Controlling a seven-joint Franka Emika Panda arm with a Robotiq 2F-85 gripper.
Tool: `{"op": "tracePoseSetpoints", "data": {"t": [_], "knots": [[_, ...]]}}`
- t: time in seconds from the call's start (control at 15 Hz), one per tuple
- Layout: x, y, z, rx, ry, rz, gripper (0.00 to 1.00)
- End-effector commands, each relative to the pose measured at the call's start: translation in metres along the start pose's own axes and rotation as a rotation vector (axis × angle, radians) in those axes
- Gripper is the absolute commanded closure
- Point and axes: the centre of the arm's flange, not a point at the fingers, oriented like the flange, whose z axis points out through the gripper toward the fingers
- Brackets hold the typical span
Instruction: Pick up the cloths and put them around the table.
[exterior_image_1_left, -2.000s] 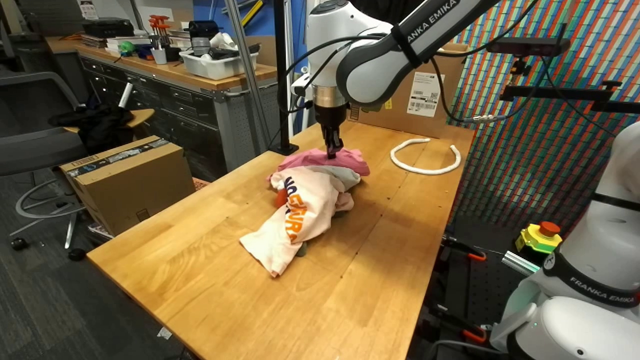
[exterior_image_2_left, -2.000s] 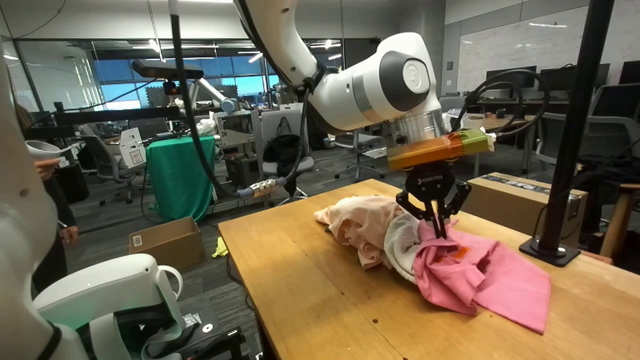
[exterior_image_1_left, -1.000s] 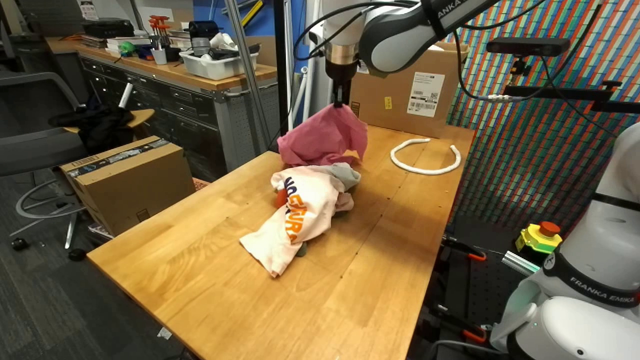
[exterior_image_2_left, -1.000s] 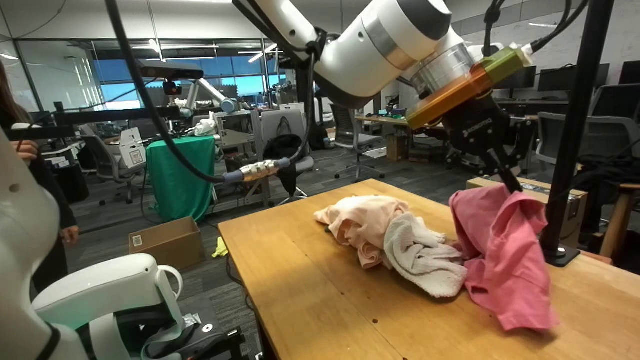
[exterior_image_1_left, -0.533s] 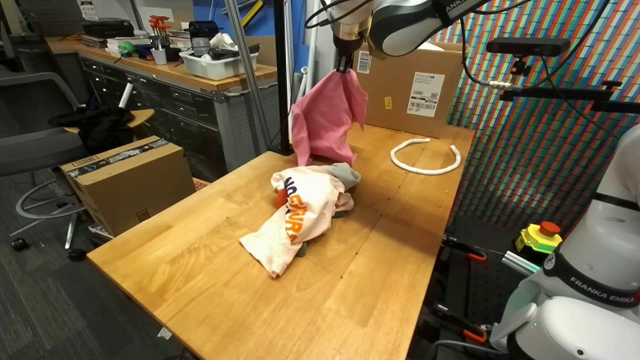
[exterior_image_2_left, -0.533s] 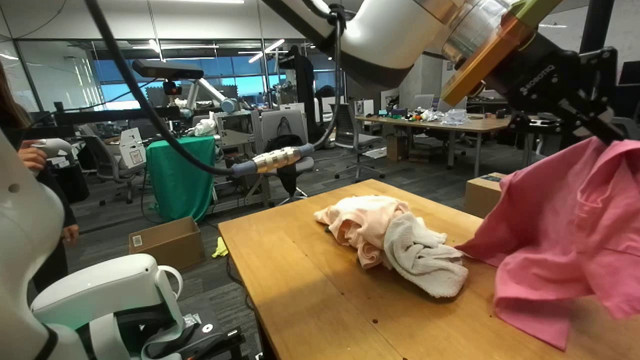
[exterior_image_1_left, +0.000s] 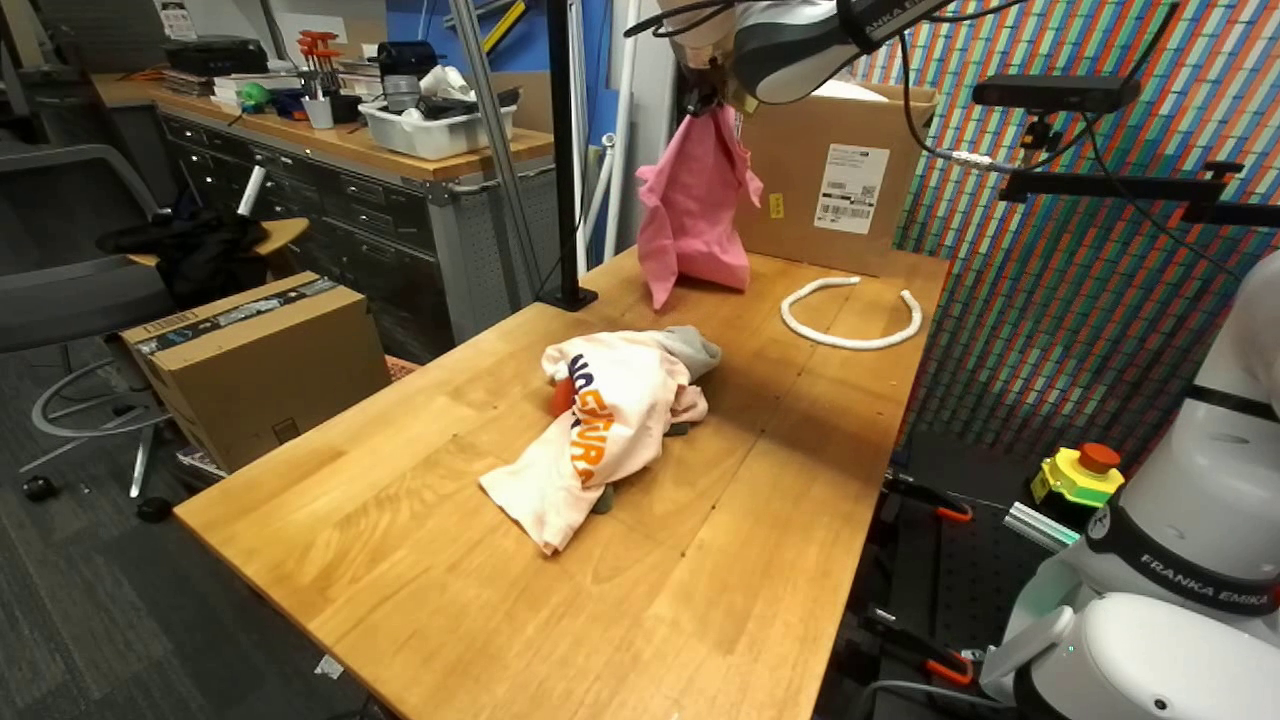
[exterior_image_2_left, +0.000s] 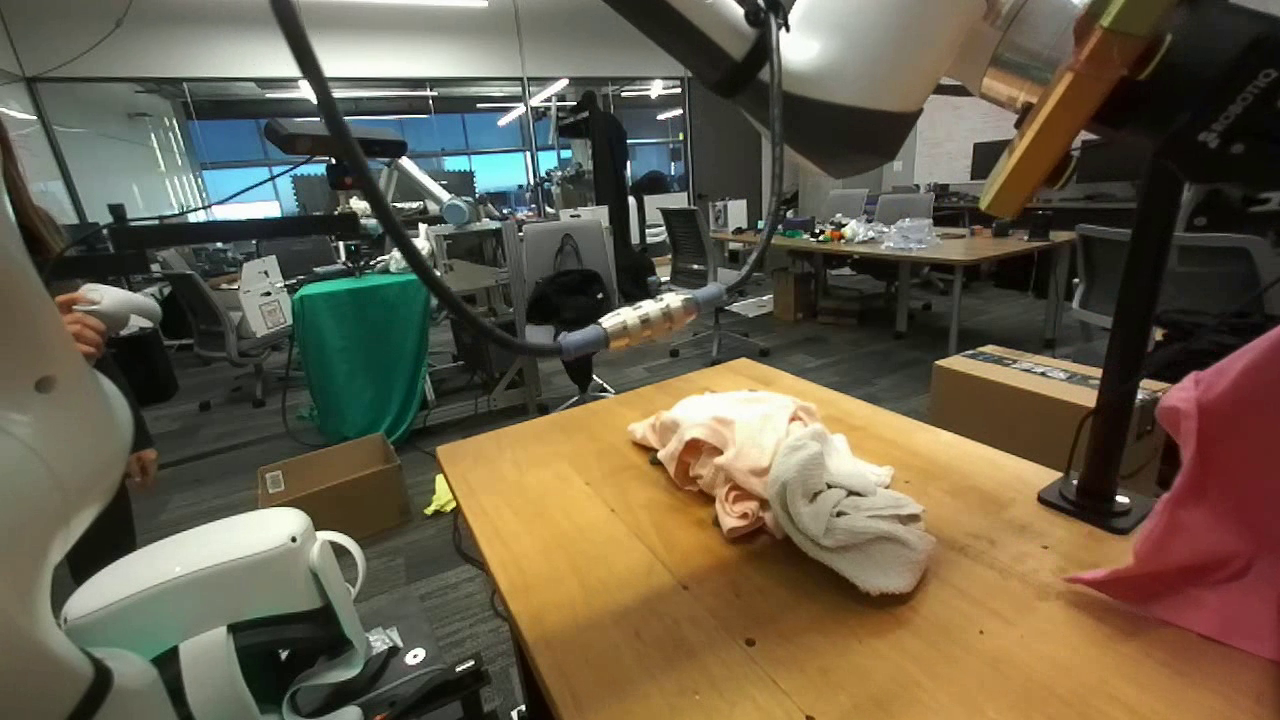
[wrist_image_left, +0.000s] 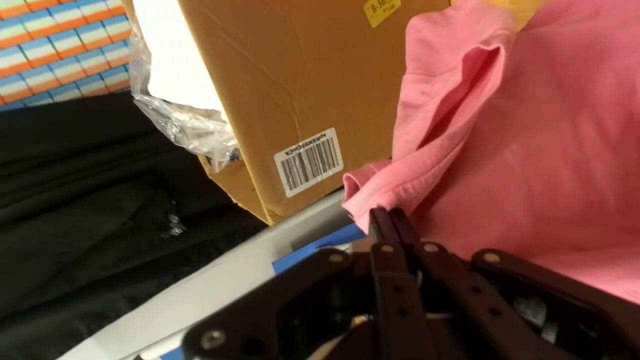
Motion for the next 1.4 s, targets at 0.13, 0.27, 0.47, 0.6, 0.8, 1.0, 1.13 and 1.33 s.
{"op": "tracePoseSetpoints", "data": {"t": [0.13,0.27,0.47,0.6,0.8,1.0,1.13,1.33], "knots": [[0.027,0.007,0.026,-0.182,-0.079,0.223,1.00],[0.030,0.006,0.032,-0.227,-0.110,0.294,1.00],[0.033,0.002,0.039,-0.254,-0.138,0.344,1.00],[0.033,-0.002,0.043,-0.246,-0.147,0.344,1.00],[0.031,-0.008,0.045,-0.226,-0.154,0.318,0.65],[0.024,-0.013,0.044,-0.195,-0.157,0.296,0.43],[0.017,-0.017,0.036,-0.149,-0.160,0.259,0.27],[0.002,-0.032,0.007,-0.010,-0.159,0.157,0.05]]}}
